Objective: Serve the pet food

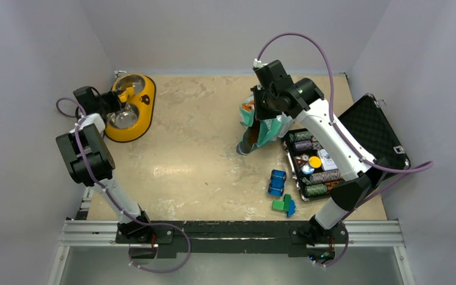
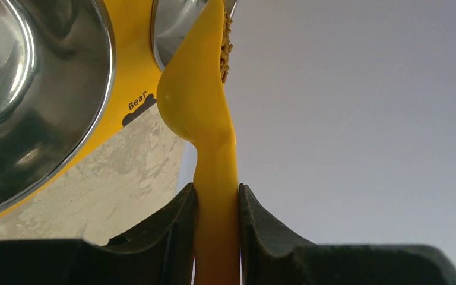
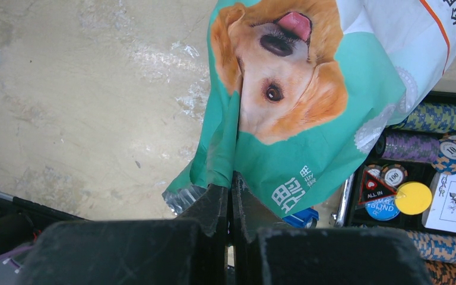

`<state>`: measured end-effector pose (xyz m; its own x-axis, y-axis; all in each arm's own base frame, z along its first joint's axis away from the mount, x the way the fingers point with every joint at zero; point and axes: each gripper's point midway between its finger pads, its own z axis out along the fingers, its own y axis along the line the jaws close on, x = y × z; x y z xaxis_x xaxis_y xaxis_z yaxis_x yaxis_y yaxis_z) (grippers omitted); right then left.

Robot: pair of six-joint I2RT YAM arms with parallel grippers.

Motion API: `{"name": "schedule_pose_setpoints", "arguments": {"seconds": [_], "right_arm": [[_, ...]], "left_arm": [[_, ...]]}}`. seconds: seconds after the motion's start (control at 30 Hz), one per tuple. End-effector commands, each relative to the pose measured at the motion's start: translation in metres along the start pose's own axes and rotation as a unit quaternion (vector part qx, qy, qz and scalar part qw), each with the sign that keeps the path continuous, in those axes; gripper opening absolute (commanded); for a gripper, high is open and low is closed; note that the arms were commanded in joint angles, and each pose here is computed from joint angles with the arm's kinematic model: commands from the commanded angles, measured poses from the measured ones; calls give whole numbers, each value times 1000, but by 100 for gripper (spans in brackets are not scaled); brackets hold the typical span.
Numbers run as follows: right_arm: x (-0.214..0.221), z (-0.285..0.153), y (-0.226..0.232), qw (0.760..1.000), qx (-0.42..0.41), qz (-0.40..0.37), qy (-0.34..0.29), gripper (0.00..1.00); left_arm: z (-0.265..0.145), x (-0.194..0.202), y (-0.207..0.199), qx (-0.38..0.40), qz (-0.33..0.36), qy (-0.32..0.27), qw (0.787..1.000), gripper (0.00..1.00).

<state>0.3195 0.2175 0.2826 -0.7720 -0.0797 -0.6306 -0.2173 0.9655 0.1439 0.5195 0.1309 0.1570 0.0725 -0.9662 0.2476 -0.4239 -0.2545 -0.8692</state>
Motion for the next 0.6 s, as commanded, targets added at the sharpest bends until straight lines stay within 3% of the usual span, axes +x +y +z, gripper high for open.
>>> {"name": "schedule_pose_setpoints", "arguments": {"seconds": [0.0,0.57], "right_arm": [[-35,-35,0,996,-14,17,-86,0],[-36,-35,-1,996,-15,17,-87,0]], "left_arm": [[2,6,-23,-10,-1,10,1000,0],[-3,11,-29,-134,-56,-10,989,0]]}}
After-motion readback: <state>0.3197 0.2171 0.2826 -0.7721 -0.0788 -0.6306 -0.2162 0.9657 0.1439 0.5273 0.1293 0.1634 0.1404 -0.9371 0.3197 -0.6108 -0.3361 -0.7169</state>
